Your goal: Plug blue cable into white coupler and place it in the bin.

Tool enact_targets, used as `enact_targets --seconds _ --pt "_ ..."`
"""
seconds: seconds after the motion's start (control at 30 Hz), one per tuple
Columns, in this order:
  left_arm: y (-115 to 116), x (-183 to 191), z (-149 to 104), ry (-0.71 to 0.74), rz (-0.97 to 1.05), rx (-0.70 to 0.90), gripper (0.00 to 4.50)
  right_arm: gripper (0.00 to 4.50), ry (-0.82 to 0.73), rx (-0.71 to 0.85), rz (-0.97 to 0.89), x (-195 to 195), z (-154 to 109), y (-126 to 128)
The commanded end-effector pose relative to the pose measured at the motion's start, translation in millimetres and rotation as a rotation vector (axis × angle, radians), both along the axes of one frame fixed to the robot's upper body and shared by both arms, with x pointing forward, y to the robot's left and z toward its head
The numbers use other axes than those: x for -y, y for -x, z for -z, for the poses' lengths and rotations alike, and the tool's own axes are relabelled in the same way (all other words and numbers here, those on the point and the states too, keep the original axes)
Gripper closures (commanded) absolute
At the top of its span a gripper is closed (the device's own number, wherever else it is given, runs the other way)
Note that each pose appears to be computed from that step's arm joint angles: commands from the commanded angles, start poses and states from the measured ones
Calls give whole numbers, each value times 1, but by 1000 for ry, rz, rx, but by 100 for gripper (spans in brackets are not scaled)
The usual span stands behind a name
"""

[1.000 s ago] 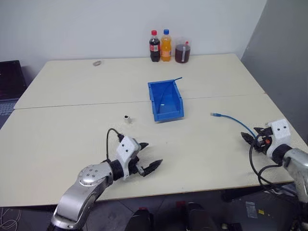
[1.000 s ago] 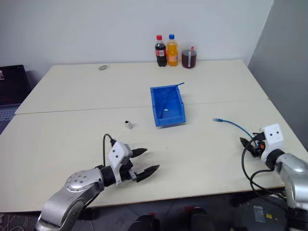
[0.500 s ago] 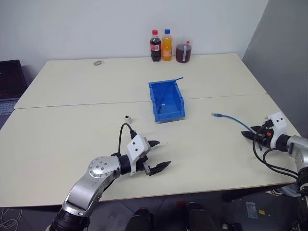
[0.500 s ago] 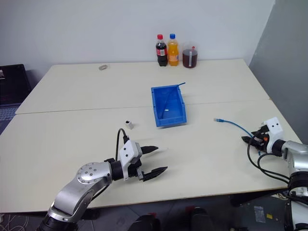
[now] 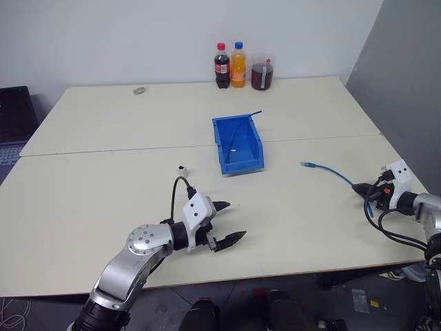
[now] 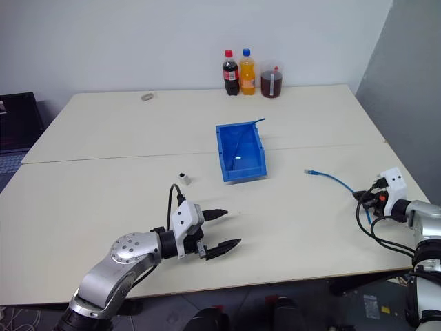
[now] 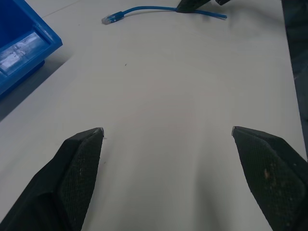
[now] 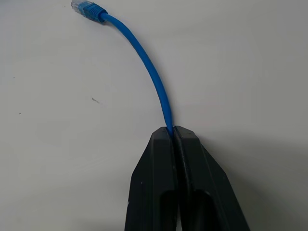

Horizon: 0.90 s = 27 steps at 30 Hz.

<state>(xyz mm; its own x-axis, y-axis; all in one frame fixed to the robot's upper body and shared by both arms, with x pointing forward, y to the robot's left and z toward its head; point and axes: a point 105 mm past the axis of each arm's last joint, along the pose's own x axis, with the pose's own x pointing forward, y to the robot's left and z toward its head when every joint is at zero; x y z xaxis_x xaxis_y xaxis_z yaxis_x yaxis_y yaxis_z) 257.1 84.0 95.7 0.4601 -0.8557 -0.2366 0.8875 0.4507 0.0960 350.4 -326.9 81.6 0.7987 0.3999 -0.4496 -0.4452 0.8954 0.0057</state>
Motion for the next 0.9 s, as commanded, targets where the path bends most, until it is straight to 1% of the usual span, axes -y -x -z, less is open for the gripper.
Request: enact_targets --seconds 0.03,0.13,0.17,0.23,0.33,0.47,0.6,0.73,0.83,0.9 --pt "6 6 -13 26 31 38 0 445 19 -25 -82 -9 1 6" --pt "9 0 -14 33 2 35 0 445 14 36 -204 -29 -20 9" --pt "10 -4 -16 42 -32 47 0 445 3 58 -266 -43 -30 11" --pt "20 -12 -17 53 -77 50 0 445 -12 85 -385 -77 -45 17" --pt "33 -25 -12 44 -158 45 0 445 -39 118 -477 -122 -51 16" --pt "50 -57 7 -14 -324 17 0 445 -43 120 -581 -180 -38 15" --pt "65 -94 24 -60 -527 -14 0 445 -55 93 -648 -219 -25 12" --pt "86 -97 37 -65 -581 -47 0 445 -54 59 -715 -246 -11 12" --pt "97 -94 46 -66 -601 -60 0 445 -46 28 -754 -258 -1 15" --pt "100 -95 49 -51 -624 -62 0 402 -53 9 -762 -259 5 16"
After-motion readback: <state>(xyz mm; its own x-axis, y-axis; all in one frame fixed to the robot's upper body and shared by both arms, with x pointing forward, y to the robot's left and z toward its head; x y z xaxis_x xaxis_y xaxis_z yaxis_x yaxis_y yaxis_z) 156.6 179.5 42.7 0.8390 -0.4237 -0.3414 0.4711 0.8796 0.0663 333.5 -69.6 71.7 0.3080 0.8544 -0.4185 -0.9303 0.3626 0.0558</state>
